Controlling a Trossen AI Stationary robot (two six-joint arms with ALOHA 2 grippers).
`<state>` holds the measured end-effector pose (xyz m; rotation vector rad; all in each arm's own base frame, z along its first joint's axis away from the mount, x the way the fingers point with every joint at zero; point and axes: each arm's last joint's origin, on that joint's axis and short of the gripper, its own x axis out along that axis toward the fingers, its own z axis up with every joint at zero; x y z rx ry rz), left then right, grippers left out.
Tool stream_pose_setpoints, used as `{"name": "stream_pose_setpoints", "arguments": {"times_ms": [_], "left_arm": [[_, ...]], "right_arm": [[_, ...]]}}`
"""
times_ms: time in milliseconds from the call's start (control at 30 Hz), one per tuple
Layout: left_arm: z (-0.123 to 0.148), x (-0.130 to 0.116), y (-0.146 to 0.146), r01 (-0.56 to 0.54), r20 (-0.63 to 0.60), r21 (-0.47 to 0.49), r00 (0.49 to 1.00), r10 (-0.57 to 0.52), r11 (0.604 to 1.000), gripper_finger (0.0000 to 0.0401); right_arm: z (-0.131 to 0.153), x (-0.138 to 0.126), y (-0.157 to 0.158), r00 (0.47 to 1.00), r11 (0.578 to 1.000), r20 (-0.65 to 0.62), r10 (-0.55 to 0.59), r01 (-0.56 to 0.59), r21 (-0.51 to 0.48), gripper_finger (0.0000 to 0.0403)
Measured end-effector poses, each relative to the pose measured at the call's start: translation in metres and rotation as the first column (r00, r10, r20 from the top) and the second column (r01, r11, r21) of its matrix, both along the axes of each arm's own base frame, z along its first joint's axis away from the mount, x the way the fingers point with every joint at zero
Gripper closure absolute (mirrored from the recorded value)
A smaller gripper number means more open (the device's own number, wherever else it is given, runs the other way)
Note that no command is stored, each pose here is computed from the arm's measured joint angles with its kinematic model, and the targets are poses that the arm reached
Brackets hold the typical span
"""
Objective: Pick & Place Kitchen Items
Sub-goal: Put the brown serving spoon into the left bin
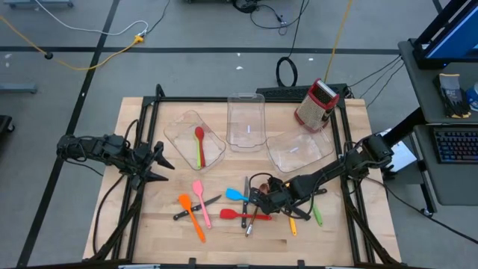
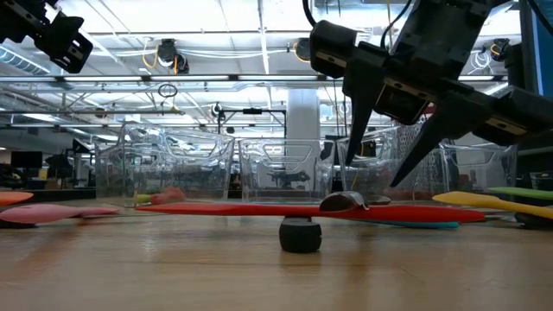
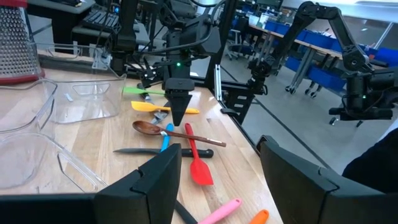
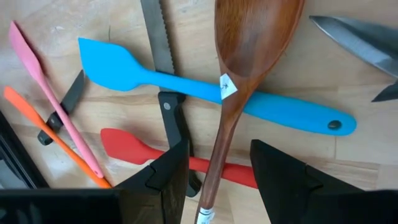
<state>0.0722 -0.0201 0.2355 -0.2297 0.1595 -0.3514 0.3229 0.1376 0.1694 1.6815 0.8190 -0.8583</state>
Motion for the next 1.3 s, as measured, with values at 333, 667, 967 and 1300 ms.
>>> {"name": "stream_pose_setpoints", "arguments": {"times_ms": [333,667,967,1300], "left_arm": [[0.0,0.0,0.0,-0.001,0.002,-0.003,1.0,0.001,1.0,0.0176],[0.0,0.0,0.0,-0.001,0.003,-0.005,1.0,0.001,1.0,0.0176],[0.001,0.0,0.0,0.0,0.005,-0.002,1.0,0.0,1.0,0.0176],[0.001,0.0,0.0,0.0,0.005,-0.002,1.0,0.0,1.0,0.0176]], "right_arm": [[-0.015,0.009,0.005,1.0,1.0,0.028,-0.003,0.003,0.016,0.0236],[-0.016,0.007,0.004,1.0,1.0,0.001,-0.01,0.01,0.011,0.0236],[-0.014,0.009,0.005,1.0,1.0,0.024,-0.017,0.016,0.026,0.0236],[-0.011,0.013,0.007,0.997,0.999,0.075,-0.02,0.016,0.051,0.0236]]}}
